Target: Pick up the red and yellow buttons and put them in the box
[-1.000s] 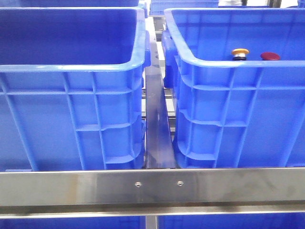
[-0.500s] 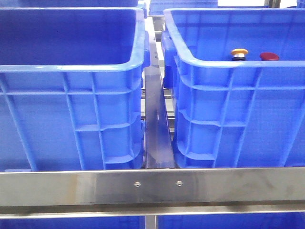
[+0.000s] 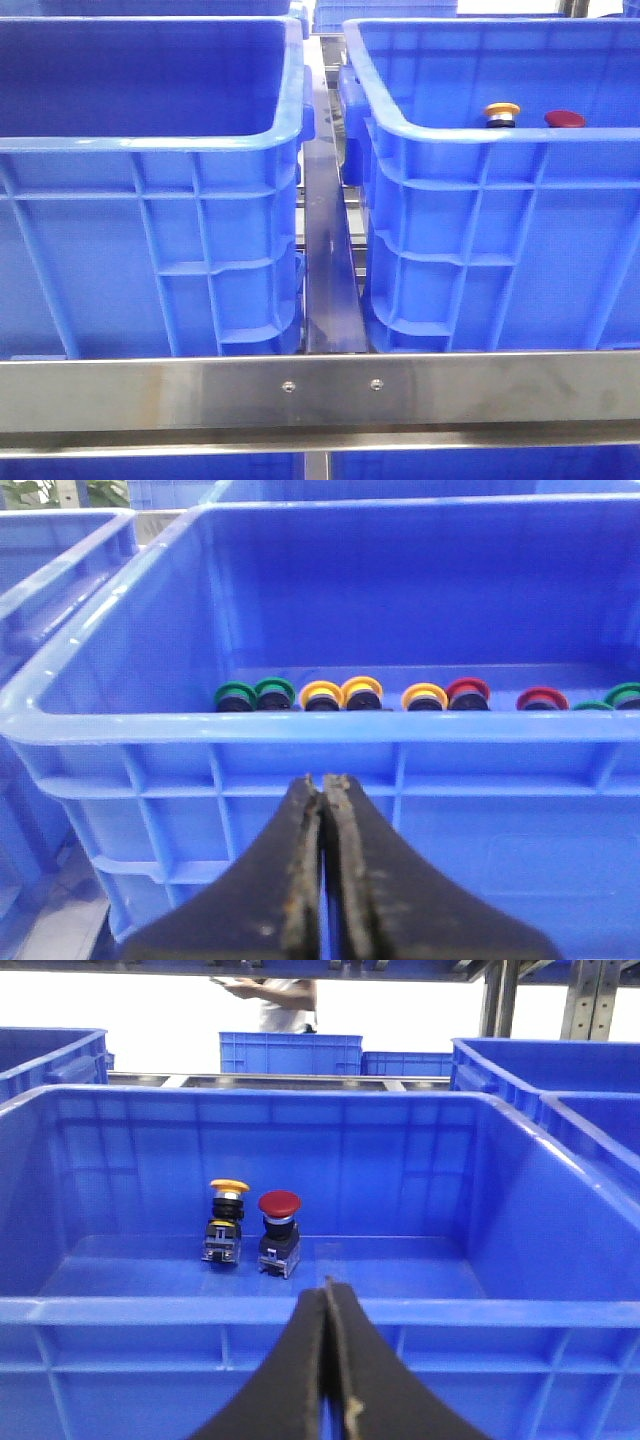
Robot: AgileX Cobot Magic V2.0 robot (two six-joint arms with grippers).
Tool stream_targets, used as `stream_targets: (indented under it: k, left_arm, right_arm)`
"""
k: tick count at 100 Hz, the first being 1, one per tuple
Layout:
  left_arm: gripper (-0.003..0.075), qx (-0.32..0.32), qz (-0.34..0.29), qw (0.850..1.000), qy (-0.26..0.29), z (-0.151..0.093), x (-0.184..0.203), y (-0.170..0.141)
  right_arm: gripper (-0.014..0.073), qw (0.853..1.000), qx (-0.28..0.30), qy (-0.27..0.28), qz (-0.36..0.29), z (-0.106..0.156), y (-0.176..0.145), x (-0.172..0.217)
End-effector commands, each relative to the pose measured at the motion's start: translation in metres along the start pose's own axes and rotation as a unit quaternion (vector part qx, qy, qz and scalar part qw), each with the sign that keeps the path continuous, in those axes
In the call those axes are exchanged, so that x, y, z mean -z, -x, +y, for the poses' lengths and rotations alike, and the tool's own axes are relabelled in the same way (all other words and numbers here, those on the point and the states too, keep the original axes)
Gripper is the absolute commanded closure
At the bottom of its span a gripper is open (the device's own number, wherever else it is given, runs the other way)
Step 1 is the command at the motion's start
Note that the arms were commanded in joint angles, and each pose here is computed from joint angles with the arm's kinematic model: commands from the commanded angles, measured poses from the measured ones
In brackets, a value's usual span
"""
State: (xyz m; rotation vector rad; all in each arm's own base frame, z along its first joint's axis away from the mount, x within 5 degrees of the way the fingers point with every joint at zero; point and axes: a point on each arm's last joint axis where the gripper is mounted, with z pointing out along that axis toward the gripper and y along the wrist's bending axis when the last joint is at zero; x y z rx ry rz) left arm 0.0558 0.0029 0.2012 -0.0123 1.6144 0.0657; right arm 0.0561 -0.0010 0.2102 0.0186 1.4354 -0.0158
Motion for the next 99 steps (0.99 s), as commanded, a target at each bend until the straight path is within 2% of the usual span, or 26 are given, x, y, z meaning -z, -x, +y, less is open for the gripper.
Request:
stream_targets:
  k: [1,31,99]
  left_arm:
    - [0.074,0.006,-0.027,1.0,0.001,-0.0004,-0.0005,-0.0096]
    - [0.074,0.006,-0.027,1.0,0.001,-0.0004,-0.0005,-0.0096]
    - [0.074,0.006,-0.027,1.0,0.001,-0.0004,-0.0005,-0.0096]
  right_arm:
    - [0.0663,0.999,0.008,0.002,-0.033,0.0005,0.0089,0.0024]
    - [0.0663,1.0,-0.005,-0.001,-0.011,-0.0001,0.0049,0.0021]
    - [0.0663,1.0,-0.005,-0.001,-0.012,-0.0001,0.0053,0.0021]
